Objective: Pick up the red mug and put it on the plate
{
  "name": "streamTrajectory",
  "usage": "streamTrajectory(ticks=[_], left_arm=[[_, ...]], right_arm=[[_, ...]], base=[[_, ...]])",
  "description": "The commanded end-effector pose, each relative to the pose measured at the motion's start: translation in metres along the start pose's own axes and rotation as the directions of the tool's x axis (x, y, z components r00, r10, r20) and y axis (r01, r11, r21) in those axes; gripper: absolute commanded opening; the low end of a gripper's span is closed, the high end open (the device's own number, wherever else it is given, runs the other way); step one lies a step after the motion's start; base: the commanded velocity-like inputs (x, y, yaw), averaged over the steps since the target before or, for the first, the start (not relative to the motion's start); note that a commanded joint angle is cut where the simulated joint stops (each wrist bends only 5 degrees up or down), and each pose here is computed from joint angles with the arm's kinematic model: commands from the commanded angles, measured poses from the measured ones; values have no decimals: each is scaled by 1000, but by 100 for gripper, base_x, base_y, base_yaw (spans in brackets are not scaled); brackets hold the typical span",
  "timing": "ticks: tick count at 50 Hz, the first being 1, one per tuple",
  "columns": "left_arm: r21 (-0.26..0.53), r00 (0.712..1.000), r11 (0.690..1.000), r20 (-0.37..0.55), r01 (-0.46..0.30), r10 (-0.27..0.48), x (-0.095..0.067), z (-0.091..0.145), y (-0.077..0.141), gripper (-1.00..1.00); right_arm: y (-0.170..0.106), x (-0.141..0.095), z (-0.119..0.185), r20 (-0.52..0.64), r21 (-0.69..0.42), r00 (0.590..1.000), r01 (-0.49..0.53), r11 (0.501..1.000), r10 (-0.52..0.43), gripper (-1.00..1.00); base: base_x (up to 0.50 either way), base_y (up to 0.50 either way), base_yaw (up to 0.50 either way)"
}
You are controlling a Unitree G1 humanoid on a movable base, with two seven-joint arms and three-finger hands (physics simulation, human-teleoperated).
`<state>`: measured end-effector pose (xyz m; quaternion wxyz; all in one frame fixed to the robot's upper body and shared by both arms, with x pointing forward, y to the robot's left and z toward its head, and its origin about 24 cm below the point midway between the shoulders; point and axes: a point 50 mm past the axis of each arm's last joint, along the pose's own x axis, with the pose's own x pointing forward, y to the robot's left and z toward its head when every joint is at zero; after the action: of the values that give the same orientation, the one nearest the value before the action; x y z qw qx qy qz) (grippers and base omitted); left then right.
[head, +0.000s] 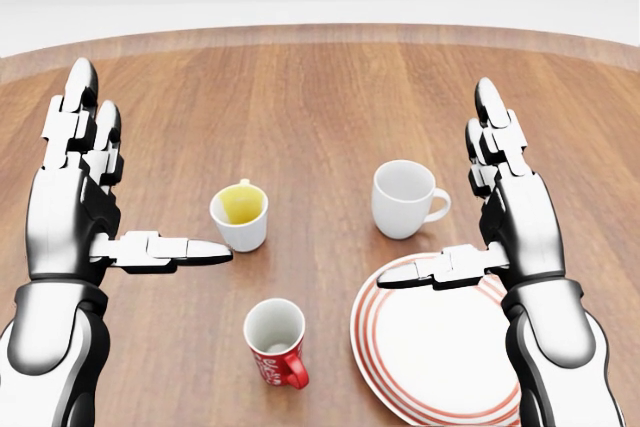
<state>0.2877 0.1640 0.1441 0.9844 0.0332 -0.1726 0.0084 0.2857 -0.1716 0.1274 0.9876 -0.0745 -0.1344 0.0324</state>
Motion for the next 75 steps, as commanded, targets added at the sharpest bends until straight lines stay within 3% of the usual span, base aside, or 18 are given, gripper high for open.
streamTrajectory(ticks=[1,26,33,39,51,61,75], left_arm=[[1,1000,1000,-7,0,0,0,-2,0,100],[2,1000,1000,-14,3,-3,-1,-3,-1,100],[4,1000,1000,-17,2,-2,-1,-4,0,100],[4,1000,1000,-17,2,-2,-1,-4,0,100],[5,1000,1000,13,1,-2,0,3,0,100],[6,1000,1000,15,2,-2,-1,4,0,100],[6,1000,1000,12,4,-4,0,3,0,100]], right_arm=[[0,1,-1,-5,-1,1000,0,1000,0,100],[0,1,-1,-6,-8,1000,-4,1000,4,100],[12,0,-3,-27,-90,994,-111,990,109,100],[24,1,-1,-60,-226,971,-241,944,233,100],[33,7,1,-127,-397,942,-334,855,310,100],[43,12,-7,-181,-430,925,-380,819,334,100],[66,18,-41,-314,-406,881,-461,789,353,100]], base=[[34,0,0],[35,0,0],[7,0,0],[0,0,0],[0,0,0],[0,0,0],[0,0,0]])
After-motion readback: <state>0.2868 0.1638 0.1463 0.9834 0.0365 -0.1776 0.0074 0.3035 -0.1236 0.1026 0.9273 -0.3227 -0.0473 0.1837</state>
